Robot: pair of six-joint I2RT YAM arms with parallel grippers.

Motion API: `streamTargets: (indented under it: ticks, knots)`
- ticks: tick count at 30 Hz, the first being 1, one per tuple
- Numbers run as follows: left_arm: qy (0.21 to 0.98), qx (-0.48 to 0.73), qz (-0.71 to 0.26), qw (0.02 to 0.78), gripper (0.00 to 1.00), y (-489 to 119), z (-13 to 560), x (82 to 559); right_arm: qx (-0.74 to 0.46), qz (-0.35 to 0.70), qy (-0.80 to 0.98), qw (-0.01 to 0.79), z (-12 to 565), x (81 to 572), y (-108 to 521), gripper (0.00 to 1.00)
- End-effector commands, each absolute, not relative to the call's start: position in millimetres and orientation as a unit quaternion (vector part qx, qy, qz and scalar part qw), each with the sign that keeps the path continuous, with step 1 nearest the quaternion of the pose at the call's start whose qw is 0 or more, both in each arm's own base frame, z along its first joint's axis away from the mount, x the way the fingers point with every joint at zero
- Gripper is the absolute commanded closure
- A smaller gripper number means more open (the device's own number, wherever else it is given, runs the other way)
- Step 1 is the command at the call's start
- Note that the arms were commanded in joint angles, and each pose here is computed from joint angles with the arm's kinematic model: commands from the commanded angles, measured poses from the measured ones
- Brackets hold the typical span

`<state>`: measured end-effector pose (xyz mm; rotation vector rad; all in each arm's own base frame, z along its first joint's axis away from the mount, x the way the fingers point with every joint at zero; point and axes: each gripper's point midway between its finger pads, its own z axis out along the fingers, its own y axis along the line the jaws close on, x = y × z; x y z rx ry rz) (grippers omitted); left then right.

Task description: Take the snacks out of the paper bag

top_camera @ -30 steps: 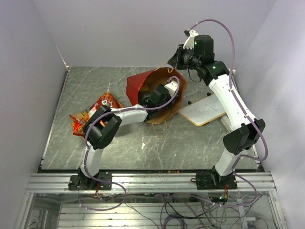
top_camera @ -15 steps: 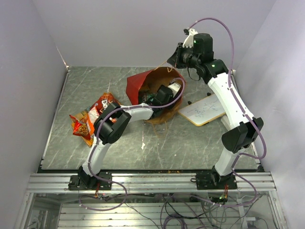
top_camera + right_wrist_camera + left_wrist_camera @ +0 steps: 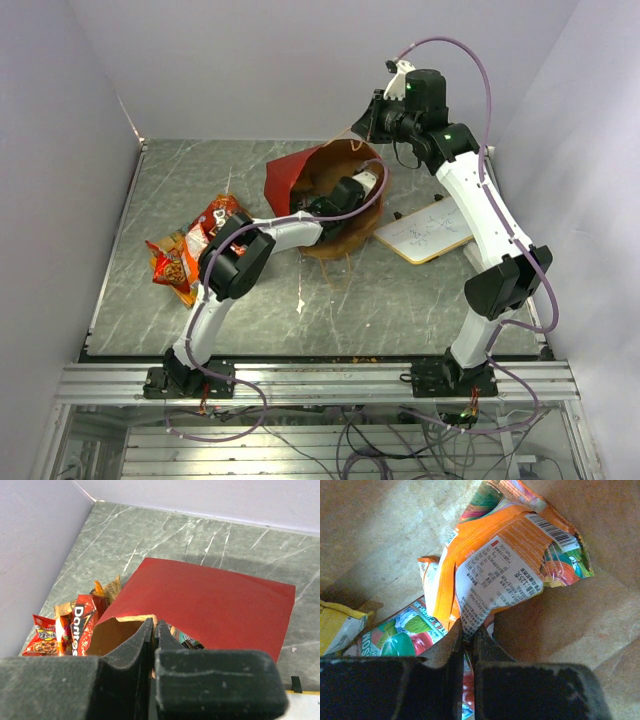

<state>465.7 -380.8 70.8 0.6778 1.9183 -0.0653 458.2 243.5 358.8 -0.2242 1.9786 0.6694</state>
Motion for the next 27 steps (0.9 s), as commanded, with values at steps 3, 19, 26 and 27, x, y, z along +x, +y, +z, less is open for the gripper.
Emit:
streamTargets:
  ticks: [3,19,26,27]
  knots:
    - [0.811,0.251,-0.053,0.526,0.88,-378.2,111.0,461.0,-0.081,0.274,0.808,0.515,369.0,463.3,238.8,1.00]
    - [0.845,0.226,-0.130,0.466,0.93,-343.3,176.0,385.5,-0.081,0.245,0.795,0.549,374.9,476.1,229.5,1.00]
    - [0.841,0.193,-0.166,0.477,0.93,-316.9,232.5,351.0,-0.077,0.245,0.796,0.549,368.8,477.4,228.7,1.00]
    - [0.842,0.185,-0.166,0.479,0.93,-312.6,240.4,348.0,-0.076,0.244,0.796,0.548,367.5,477.6,227.9,1.00]
